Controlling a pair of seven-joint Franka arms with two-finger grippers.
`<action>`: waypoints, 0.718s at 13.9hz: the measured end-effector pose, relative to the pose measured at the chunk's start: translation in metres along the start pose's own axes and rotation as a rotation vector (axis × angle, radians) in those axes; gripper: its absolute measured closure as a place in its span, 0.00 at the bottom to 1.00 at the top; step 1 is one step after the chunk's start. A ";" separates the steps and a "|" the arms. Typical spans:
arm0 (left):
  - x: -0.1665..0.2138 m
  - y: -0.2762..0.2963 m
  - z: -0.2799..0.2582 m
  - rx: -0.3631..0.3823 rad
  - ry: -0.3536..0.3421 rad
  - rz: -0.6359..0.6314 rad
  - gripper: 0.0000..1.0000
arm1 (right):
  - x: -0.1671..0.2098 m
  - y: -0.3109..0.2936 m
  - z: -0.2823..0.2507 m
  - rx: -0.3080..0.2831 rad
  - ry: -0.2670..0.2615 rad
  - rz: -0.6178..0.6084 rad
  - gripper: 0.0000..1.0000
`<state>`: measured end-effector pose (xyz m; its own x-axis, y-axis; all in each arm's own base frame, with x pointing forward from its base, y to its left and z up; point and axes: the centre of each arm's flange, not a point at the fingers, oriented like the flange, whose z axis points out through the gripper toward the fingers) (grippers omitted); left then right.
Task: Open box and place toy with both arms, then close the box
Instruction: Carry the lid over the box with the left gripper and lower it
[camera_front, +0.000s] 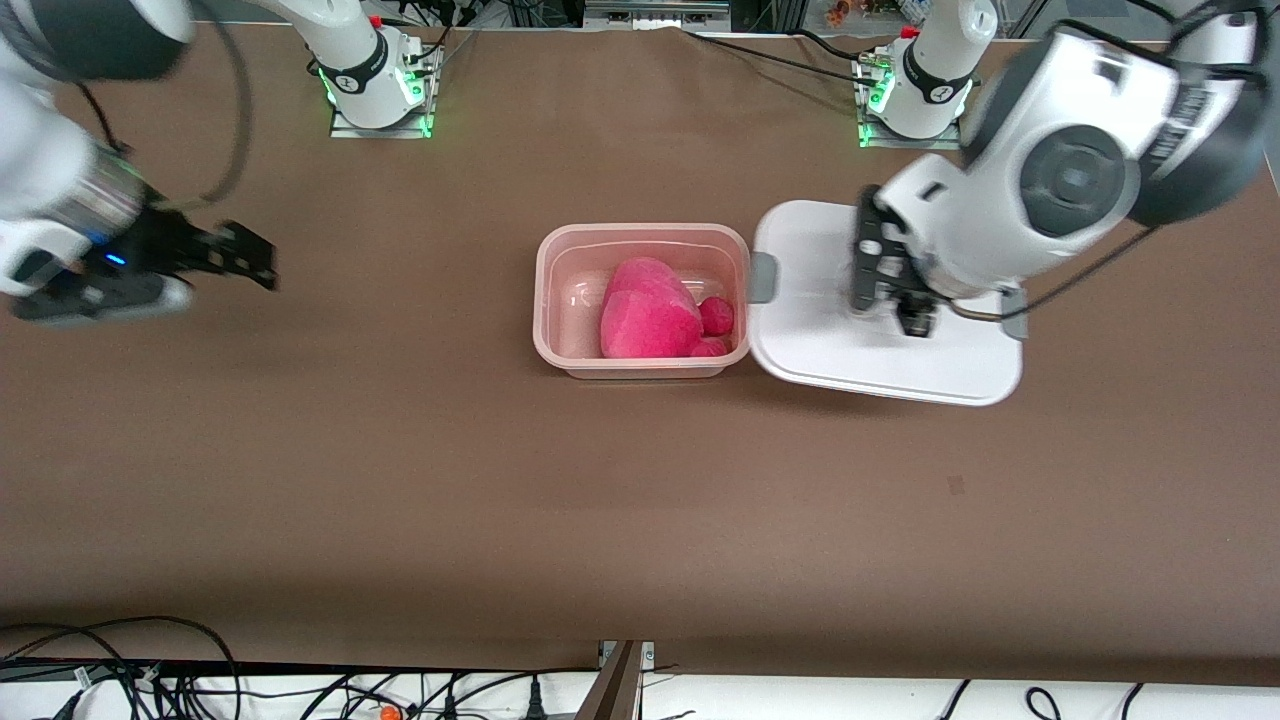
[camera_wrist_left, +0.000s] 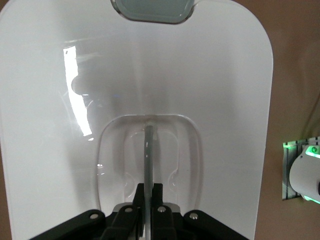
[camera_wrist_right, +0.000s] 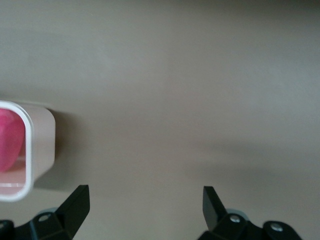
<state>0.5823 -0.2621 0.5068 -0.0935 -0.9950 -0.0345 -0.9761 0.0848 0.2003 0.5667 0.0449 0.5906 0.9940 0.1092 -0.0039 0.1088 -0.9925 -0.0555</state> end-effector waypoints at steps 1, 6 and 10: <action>0.033 0.005 0.007 0.012 0.000 -0.011 0.93 | -0.017 0.020 -0.006 0.017 -0.006 0.020 0.00; 0.160 0.020 0.065 0.048 0.029 -0.041 0.93 | -0.034 0.027 -0.003 0.028 -0.028 0.025 0.00; 0.203 0.028 0.100 0.039 0.036 -0.067 0.93 | -0.031 0.018 0.002 0.013 -0.037 0.007 0.00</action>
<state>0.5164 -0.4566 0.4079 -0.0209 -0.9997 -0.0112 -0.9869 0.0188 0.1602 0.5376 0.0233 0.5881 0.9937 0.1043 -0.0412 0.1013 -0.9925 -0.0685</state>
